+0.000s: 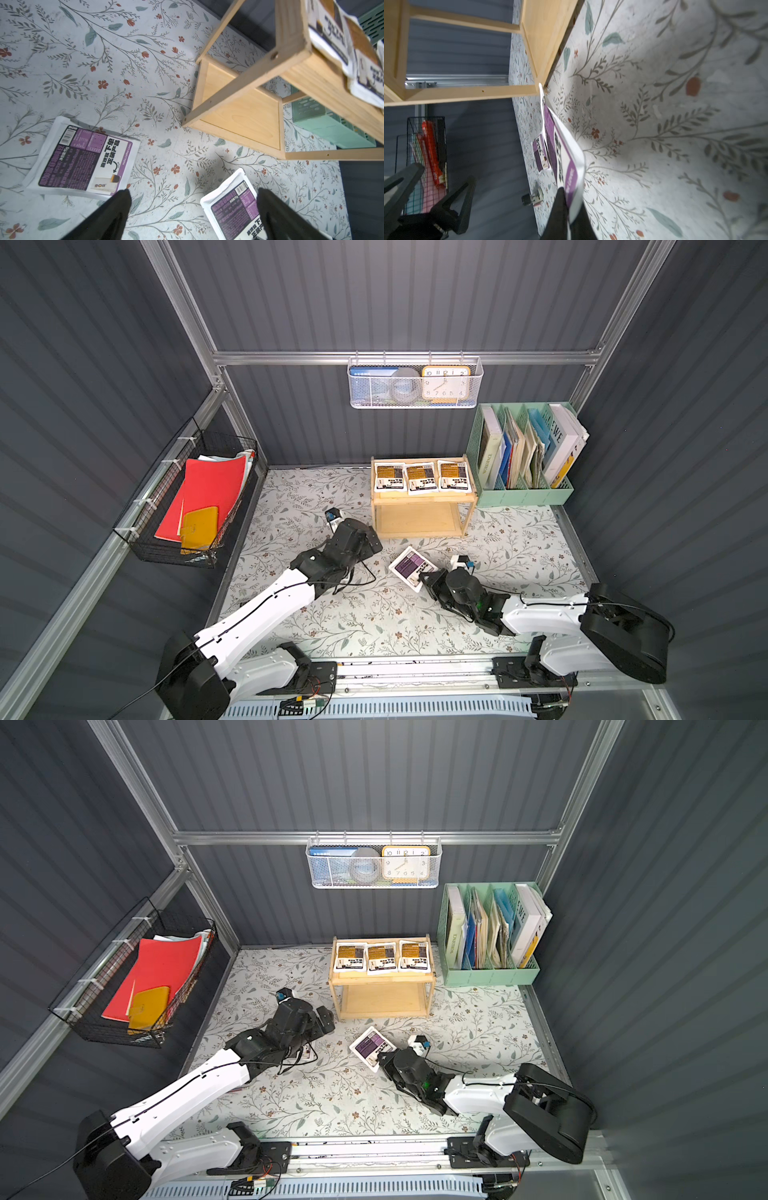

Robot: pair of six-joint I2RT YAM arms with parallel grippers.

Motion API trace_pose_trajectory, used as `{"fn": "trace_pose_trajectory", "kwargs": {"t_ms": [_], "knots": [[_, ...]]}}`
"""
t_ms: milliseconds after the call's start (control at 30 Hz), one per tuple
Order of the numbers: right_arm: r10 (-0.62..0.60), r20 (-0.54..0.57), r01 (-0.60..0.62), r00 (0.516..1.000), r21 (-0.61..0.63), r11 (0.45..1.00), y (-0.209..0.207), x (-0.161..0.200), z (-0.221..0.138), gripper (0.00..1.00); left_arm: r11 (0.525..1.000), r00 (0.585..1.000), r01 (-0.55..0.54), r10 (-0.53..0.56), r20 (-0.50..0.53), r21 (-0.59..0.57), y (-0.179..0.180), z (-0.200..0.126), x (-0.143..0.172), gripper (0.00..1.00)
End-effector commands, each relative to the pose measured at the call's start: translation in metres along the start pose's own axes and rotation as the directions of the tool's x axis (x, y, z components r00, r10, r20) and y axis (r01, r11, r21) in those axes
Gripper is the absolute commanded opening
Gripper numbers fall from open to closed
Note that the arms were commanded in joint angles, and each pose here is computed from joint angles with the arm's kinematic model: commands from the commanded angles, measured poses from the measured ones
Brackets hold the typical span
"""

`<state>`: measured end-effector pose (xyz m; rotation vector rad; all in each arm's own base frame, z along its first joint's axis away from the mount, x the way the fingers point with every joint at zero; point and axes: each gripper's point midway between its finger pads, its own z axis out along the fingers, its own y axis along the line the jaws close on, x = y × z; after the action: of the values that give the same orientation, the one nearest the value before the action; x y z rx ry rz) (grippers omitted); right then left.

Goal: Place the bagged coffee beans on the shelf by color
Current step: Pick up the bagged coffee beans at the center of the board, then place the bagged coffee beans on the shelf.

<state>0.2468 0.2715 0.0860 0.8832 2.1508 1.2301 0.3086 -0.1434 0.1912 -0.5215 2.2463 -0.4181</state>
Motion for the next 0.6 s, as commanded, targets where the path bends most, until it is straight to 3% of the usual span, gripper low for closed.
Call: {"fn": "trace_pose_trajectory", "kwargs": {"t_ms": [0,367,567], "knots": [[0.052,0.128,-0.048,0.990,-0.037,0.998,0.020,-0.018,0.006,0.00,0.999,0.999,0.047,-0.048,0.015,0.027,0.003,-0.005,-0.021,1.00],[0.197,0.371,-0.152,0.908,-0.146,0.978,0.032,-0.051,0.040,0.00,0.976,0.980,0.191,-0.195,0.030,0.101,0.025,0.025,-0.084,1.00],[0.253,0.423,-0.181,0.870,-0.203,0.962,0.041,-0.055,0.069,0.00,0.953,0.961,0.275,-0.277,-0.003,0.127,0.044,0.051,-0.102,1.00]]}}
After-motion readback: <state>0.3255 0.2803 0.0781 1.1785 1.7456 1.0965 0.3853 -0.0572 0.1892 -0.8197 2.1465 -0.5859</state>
